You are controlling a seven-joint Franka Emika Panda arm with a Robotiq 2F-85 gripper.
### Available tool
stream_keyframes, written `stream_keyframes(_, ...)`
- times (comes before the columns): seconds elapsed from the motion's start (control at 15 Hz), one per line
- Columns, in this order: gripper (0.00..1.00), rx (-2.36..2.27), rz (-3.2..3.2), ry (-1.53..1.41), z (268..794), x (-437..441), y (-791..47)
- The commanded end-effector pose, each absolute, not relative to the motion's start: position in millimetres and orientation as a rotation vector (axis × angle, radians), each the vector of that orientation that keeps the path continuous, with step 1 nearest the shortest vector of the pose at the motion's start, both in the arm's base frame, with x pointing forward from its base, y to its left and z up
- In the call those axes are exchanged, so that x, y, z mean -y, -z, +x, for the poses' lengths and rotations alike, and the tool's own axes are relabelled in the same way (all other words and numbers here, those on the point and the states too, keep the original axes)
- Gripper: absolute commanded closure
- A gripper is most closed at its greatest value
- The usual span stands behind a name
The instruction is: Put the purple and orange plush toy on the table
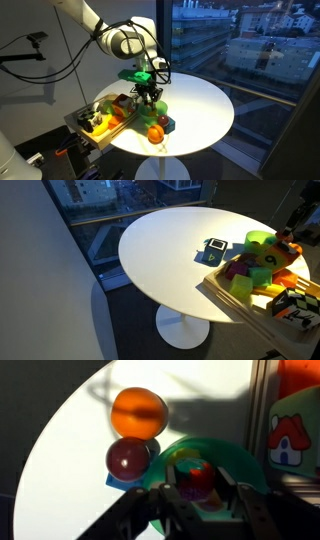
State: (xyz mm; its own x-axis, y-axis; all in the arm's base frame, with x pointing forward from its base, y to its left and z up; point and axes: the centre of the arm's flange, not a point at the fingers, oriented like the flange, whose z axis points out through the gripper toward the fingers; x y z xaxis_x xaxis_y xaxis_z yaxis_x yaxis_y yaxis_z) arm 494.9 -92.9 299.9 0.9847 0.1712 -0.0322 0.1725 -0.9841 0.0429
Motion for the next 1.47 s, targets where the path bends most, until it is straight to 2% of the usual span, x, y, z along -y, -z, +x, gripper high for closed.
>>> stream_keyframes(0.0,0.81,-0.316,3.106,0.082,468.3,108.9,-311.4)
stream_keyframes(0.73,0.81,-0.449,3.152,0.204,433.6,139.3,-275.7)
stream_keyframes(1.4,0.81,-0.529,3.159,0.141,427.4,130.5,-238.5)
